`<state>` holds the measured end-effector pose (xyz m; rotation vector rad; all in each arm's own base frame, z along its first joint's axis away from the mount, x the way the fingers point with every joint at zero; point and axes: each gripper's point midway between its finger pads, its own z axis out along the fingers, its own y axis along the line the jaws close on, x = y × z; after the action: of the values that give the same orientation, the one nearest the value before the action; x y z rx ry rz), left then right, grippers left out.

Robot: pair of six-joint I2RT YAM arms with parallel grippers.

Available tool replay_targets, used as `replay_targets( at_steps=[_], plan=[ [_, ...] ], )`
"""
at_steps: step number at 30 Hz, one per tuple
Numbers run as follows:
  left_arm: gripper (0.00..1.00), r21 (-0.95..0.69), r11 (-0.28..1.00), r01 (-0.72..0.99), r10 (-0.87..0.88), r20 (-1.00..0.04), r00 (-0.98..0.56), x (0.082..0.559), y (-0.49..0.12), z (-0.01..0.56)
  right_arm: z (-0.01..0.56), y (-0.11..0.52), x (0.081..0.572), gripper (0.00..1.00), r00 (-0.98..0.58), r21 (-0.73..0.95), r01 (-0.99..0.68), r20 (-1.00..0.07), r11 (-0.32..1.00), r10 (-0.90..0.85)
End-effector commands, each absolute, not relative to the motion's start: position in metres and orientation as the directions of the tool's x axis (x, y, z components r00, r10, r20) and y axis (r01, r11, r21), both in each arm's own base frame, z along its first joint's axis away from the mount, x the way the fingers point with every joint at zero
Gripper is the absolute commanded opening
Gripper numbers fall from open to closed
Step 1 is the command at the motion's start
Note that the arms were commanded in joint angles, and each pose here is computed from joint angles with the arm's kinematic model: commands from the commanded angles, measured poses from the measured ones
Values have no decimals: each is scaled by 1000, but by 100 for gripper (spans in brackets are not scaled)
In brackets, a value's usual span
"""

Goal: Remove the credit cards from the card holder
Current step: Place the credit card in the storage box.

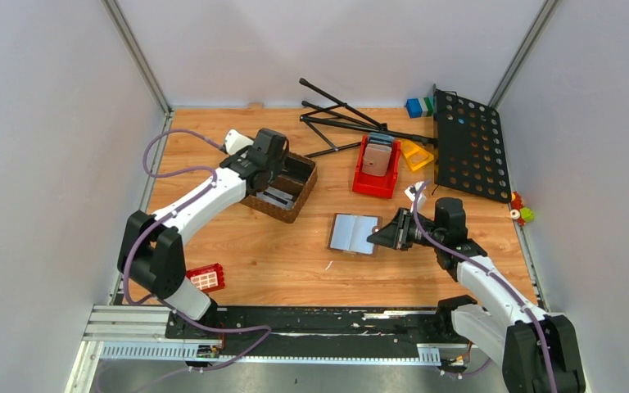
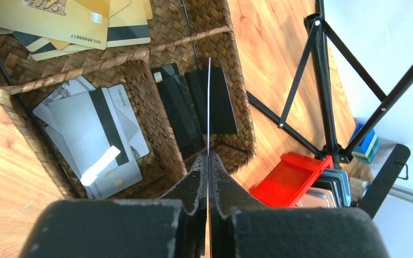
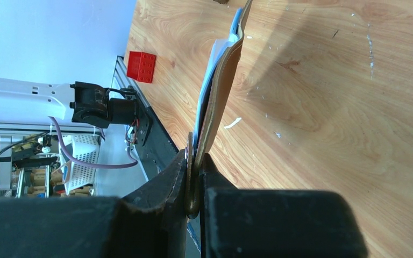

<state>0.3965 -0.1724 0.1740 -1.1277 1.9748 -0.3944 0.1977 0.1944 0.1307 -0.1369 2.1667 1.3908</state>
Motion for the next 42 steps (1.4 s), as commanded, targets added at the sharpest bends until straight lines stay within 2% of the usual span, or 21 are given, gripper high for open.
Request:
replay_targets(
  at_steps=[1, 10, 14, 16, 19, 23, 25, 28, 32, 36, 39, 42],
  plan=[
    [0, -656, 484, -580, -862, -470, -188, 415, -178, 184, 148, 194, 209, 0, -795, 774, -438, -571, 457, 205],
    [0, -661, 469, -586, -877, -428, -220, 435, -200, 165, 147, 193, 209, 0, -796, 774, -437, -570, 459, 205],
    [1, -666, 497, -556, -861, -459, -221, 441, -207, 169, 145, 192, 209, 0, -796, 772, -432, -569, 467, 205],
    [11, -668, 504, -547, -857, -467, -219, 442, -208, 170, 144, 191, 209, 0, -797, 771, -430, -569, 470, 204],
    [36, -680, 507, -529, -855, -476, -208, 441, -205, 172, 143, 190, 208, 0, -798, 771, -428, -567, 471, 204],
    [58, -698, 514, -499, -851, -485, -200, 437, -202, 180, 142, 190, 208, 0, -800, 774, -423, -564, 472, 207],
    [62, -704, 536, -466, -840, -499, -213, 435, -202, 189, 142, 189, 208, 0, -801, 776, -421, -561, 470, 208],
    [62, -686, 648, -331, -762, -588, -271, 431, -205, 217, 147, 189, 207, 0, -798, 775, -431, -567, 462, 207],
    [66, -617, 787, 14, -546, -708, -448, 408, -224, 244, 159, 190, 203, 0, -784, 767, -465, -589, 442, 197],
    [82, -608, 708, 359, -308, -723, -618, 356, -243, 250, 169, 194, 195, 0, -788, 777, -492, -590, 393, 179],
    [90, -620, 619, 482, -223, -727, -649, 314, -249, 244, 183, 199, 187, 0, -785, 783, -531, -599, 325, 161],
    [95, -656, 491, 573, -222, -731, -645, 273, -253, 248, 199, 202, 179, 0, -783, 788, -561, -604, 254, 149]
  ],
)
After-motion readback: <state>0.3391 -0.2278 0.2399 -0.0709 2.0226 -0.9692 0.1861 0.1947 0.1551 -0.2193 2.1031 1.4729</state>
